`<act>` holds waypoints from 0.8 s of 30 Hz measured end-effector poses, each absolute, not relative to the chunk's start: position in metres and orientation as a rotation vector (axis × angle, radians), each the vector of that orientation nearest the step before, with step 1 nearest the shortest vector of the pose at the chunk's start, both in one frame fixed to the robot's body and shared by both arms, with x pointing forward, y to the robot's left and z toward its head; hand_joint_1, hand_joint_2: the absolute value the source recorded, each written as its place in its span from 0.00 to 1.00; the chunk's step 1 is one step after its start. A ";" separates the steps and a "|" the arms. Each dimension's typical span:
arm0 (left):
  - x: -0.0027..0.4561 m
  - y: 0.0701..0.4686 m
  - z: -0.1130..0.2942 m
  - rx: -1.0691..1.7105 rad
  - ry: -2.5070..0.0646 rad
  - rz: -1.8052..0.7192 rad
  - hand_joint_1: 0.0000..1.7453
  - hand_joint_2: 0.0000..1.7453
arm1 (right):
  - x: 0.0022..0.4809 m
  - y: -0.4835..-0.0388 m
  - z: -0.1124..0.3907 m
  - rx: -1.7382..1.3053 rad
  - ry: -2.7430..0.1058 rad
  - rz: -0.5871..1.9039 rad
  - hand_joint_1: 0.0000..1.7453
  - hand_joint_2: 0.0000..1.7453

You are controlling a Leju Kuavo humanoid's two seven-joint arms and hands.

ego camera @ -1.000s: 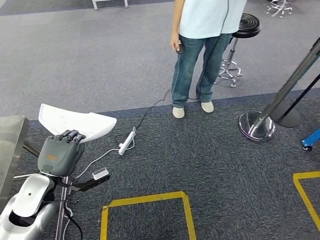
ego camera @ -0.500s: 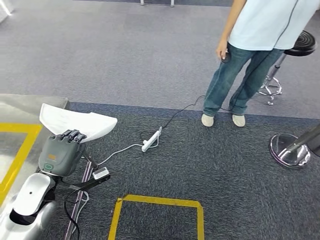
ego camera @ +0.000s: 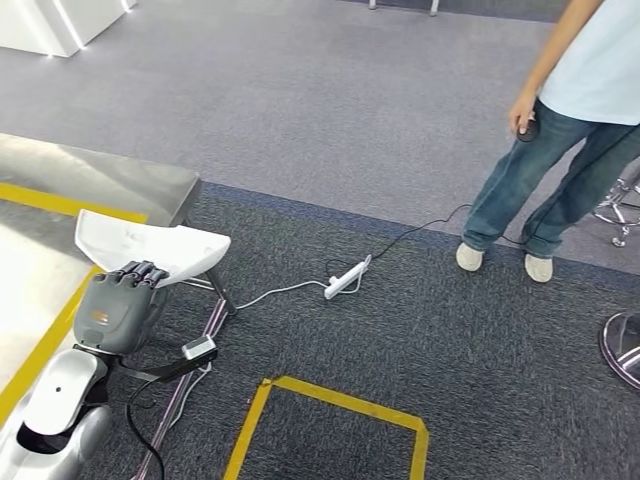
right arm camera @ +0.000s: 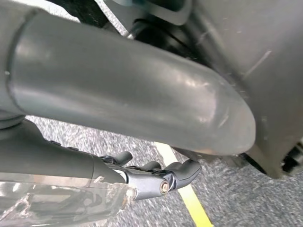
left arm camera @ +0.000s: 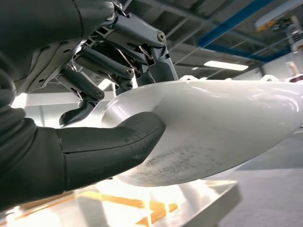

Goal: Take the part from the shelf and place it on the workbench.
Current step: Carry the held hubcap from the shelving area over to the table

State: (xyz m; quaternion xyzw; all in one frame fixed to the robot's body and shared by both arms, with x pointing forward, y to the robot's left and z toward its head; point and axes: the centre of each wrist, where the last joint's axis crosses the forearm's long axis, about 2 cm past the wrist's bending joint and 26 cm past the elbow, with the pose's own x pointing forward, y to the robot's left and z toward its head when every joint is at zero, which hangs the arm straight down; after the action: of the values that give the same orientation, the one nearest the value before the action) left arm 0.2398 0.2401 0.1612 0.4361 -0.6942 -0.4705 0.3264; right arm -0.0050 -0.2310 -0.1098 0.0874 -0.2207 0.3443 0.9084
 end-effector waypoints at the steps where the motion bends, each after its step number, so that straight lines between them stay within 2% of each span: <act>1: 0.240 0.240 0.161 1.143 -1.820 -1.232 1.00 1.00 | -0.005 -0.231 -0.110 0.180 -0.456 0.710 0.00 0.00; 24: 0.241 0.240 0.162 1.148 -1.801 -1.241 1.00 1.00 | -0.003 -0.228 -0.109 0.169 -0.458 0.648 0.00 0.00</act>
State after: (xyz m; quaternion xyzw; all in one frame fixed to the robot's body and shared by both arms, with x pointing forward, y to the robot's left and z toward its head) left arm 0.2409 0.2402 0.1620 0.4389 -0.6885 -0.4742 0.3294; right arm -0.0034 -0.2276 -0.1093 0.0821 -0.2226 0.3154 0.9188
